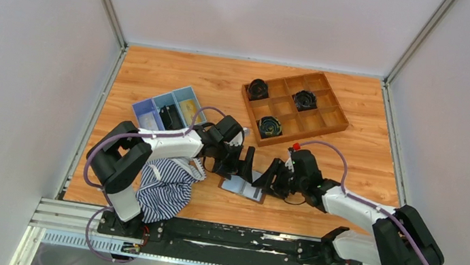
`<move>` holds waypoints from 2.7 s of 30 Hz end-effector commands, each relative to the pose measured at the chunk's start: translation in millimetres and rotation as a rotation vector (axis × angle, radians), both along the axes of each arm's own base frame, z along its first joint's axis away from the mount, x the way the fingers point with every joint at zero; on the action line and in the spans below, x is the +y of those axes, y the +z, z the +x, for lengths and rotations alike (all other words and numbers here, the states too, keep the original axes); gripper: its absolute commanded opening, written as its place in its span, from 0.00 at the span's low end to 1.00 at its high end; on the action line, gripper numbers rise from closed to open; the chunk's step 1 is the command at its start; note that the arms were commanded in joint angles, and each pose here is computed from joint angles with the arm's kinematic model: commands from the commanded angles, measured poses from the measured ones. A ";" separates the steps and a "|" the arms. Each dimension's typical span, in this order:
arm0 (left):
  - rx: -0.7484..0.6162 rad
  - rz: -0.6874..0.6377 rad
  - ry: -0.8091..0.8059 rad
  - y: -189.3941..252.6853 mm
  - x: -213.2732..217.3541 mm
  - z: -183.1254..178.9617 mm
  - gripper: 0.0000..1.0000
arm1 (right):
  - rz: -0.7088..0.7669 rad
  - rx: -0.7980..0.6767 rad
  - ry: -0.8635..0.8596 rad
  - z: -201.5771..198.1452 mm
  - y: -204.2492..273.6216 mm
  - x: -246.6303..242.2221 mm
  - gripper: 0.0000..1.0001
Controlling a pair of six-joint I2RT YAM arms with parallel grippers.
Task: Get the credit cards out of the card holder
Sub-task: Remove the credit card from the card holder.
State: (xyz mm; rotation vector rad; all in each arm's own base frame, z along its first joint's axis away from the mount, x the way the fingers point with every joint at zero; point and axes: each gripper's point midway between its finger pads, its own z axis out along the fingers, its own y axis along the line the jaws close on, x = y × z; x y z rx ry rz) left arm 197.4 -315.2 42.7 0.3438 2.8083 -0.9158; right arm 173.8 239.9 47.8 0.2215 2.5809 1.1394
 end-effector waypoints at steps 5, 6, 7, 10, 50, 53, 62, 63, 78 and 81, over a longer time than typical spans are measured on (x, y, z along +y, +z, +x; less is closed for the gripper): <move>0.007 0.037 -0.002 -14.2 7.1 -2.1 0.94 | -0.008 0.011 0.022 -4.3 -8.2 3.0 0.56; 0.008 0.036 -0.003 -14.4 7.2 -2.5 0.94 | -0.008 0.013 0.024 -3.8 -8.4 3.5 0.56; 0.008 0.035 -0.003 -14.5 6.8 -2.4 0.94 | -0.008 0.014 0.027 -3.6 -9.0 4.1 0.56; 0.009 0.027 -0.004 -13.8 5.5 -2.5 0.94 | 0.004 0.018 0.034 -3.2 -8.5 7.3 0.55; -0.002 0.026 -0.008 -10.4 5.7 -1.5 0.93 | -0.052 0.049 0.004 -17.2 -28.7 -8.2 0.55; -0.002 0.028 -0.007 -10.6 6.0 -1.5 0.93 | -0.070 0.048 -0.009 -17.4 -30.3 -12.3 0.54; -0.001 0.030 -0.006 -11.1 6.8 -1.9 0.93 | -0.089 0.053 -0.014 -19.9 -35.1 -16.4 0.54; 0.000 0.031 -0.005 -11.5 6.8 -2.0 0.93 | -0.089 0.054 -0.015 -19.9 -35.5 -16.7 0.54; -0.004 0.025 -0.003 -10.3 5.1 -0.3 0.93 | -0.052 0.053 -0.006 -15.5 -32.7 -7.5 0.54; -0.002 0.020 -0.002 -9.6 4.0 -0.2 0.93 | -0.002 0.047 0.005 -10.9 -26.9 3.2 0.54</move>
